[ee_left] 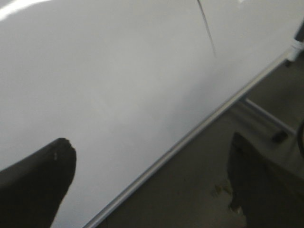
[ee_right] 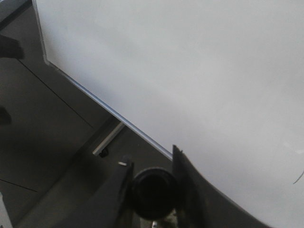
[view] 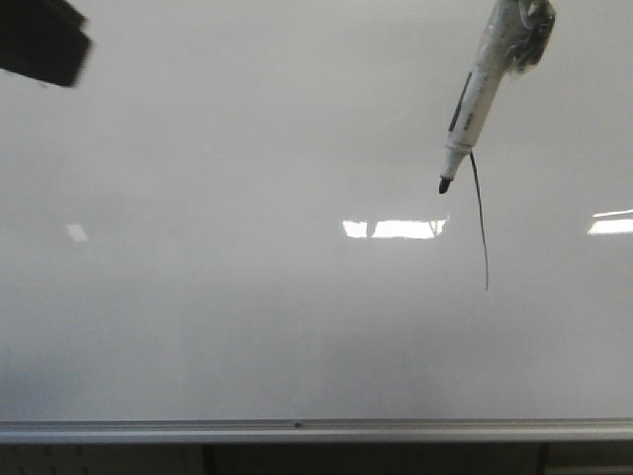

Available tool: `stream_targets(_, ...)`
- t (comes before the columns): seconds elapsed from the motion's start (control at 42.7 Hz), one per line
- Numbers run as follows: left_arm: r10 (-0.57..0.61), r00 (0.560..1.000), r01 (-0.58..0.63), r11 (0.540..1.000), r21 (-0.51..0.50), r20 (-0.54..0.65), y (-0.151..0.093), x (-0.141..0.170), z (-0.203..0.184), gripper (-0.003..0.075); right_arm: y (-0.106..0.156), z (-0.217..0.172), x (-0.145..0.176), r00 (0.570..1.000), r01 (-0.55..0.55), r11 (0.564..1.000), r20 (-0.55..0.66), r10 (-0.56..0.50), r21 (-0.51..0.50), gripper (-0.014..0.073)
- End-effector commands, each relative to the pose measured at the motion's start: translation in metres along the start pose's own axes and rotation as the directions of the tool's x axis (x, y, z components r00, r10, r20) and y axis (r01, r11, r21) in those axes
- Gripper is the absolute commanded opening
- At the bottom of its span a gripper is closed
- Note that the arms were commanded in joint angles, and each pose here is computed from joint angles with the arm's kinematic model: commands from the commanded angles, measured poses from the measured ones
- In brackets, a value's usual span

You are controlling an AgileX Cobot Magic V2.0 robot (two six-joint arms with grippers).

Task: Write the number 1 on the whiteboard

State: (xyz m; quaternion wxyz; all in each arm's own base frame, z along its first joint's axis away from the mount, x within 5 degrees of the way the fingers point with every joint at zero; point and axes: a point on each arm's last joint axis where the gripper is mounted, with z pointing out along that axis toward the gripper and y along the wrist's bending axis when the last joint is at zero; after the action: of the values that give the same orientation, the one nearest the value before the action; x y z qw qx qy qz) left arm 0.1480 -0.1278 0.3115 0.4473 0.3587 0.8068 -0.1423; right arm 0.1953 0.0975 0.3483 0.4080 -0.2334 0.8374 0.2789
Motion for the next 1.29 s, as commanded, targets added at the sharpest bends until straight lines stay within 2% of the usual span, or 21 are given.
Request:
stream_targets(0.0, 0.096, 0.995, -0.098, 0.991, 0.087, 0.026, -0.020, -0.029, 0.013, 0.0691, 0.010, -0.012, -0.014, 0.997, 0.011, 0.999, 0.078, -0.008, -0.047, -0.0060)
stream_targets(0.141, 0.191, 0.981, -0.182, 0.962, 0.204, -0.025, -0.053, -0.047, 0.036, 0.0662, 0.021, -0.018, -0.018, 0.998, 0.050, 0.989, 0.053, -0.043, -0.137, -0.0060)
stream_targets(0.234, 0.223, 0.975, -0.211, 0.943, 0.256, -0.018, -0.069, -0.056, 0.045, 0.0635, 0.027, -0.021, -0.020, 0.997, 0.073, 0.980, 0.051, -0.064, -0.184, -0.0060)
stream_targets(0.328, 0.232, 0.972, -0.226, 0.921, 0.317, 0.020, -0.084, -0.066, 0.046, 0.0607, 0.031, -0.022, -0.020, 0.996, 0.085, 0.971, 0.045, -0.077, -0.224, -0.0060)
stream_targets(0.422, 0.182, 0.981, -0.194, 0.911, 0.365, 0.068, -0.089, -0.074, 0.041, 0.0582, 0.034, -0.023, -0.019, 0.995, 0.102, 0.961, 0.048, -0.092, -0.256, -0.0060)
stream_targets(0.703, 0.108, 0.989, -0.139, 0.902, 0.409, 0.100, -0.090, -0.080, 0.040, 0.0530, 0.046, -0.027, -0.022, 0.992, 0.114, 0.913, 0.094, -0.083, -0.391, -0.0060)
stream_targets(0.867, 0.086, 0.988, -0.129, 0.908, 0.399, 0.125, -0.090, -0.083, 0.040, 0.0502, 0.047, -0.027, -0.021, 0.992, 0.115, 0.909, 0.086, -0.088, -0.400, -0.0060)
stream_targets(1.102, 0.094, 0.989, -0.133, 0.909, 0.395, 0.116, -0.088, -0.082, 0.040, 0.0323, 0.047, -0.027, -0.020, 0.992, 0.121, 0.908, 0.075, -0.099, -0.401, -0.0060)
stream_targets(1.266, 0.067, 0.996, -0.086, 0.926, 0.367, 0.065, -0.071, -0.079, 0.045, 0.0289, 0.047, -0.027, -0.020, 0.992, 0.123, 0.909, 0.073, -0.102, -0.399, -0.0060)
